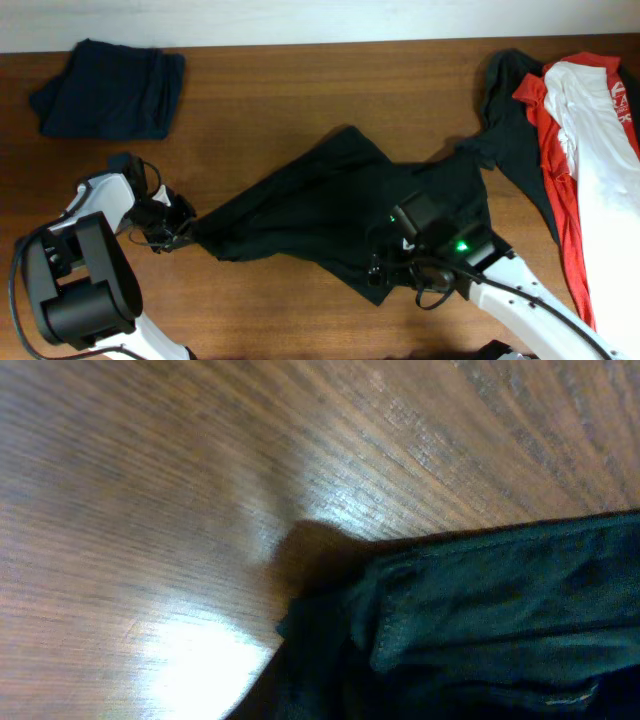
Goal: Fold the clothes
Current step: 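Drag the black garment leftward to the table center with the right gripper, then grasp the garment's far edge with both grippers and spread it flat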
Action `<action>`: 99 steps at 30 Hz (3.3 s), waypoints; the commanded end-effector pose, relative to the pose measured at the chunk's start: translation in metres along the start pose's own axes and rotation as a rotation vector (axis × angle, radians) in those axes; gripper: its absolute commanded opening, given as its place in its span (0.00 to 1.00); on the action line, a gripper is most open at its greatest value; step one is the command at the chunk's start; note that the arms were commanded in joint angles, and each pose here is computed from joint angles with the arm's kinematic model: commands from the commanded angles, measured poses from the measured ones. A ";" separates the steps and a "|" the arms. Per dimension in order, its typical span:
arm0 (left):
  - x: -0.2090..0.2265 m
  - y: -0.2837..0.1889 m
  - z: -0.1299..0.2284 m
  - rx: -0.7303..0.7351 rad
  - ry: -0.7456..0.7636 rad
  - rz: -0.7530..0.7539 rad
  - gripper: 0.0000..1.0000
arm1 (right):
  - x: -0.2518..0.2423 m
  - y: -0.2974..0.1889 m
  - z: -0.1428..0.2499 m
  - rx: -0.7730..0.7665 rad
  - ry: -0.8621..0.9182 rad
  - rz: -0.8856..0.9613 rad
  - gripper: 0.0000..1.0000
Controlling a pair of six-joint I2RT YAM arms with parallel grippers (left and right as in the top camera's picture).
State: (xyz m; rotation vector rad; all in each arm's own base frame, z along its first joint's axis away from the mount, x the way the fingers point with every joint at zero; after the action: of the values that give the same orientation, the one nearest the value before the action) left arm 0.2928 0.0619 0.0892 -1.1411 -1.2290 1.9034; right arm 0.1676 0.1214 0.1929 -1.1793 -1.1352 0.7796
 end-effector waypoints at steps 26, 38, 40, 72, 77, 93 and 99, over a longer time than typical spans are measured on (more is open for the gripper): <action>-0.050 -0.184 0.110 -0.557 0.174 -0.044 0.00 | 0.050 -0.153 -0.034 -0.258 -0.055 0.125 0.04; -0.107 -0.407 0.310 -1.404 0.375 0.096 0.00 | -0.020 -0.391 0.049 -1.037 -0.071 -0.345 0.04; -0.105 -0.416 0.320 -1.480 0.333 0.083 0.01 | -0.029 -0.399 0.050 -1.109 -0.017 -0.326 0.04; -0.015 -0.150 -0.073 -0.155 -0.113 -0.608 0.01 | 0.167 -0.023 -0.144 -0.022 -0.136 0.215 0.04; -0.007 -0.145 -0.067 -0.100 -0.122 -0.652 0.17 | 0.194 -0.012 -0.094 0.030 -0.265 0.249 0.11; -0.037 -0.089 -0.080 -0.089 0.105 -0.399 0.00 | 0.141 0.096 -0.116 0.231 -0.326 0.151 0.04; 0.010 -0.058 -0.084 -0.105 0.030 -0.442 0.00 | 0.097 0.166 -0.083 0.346 -0.245 0.077 0.04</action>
State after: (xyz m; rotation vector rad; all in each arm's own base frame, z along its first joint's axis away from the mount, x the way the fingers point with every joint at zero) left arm 0.3775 0.1144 0.1339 -0.9010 -1.4358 1.4887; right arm 0.3121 0.2343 0.0934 -0.9045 -1.2268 1.1209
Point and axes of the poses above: each gripper's point midway between its finger pads, its own y axis out along the fingers, its own x axis along the line the jaws close on, z = x × y, the point moved 10 cm from there along -y, back along the fingers, and after that the axes turned 11 degrees about y, right-handed, at the moved point
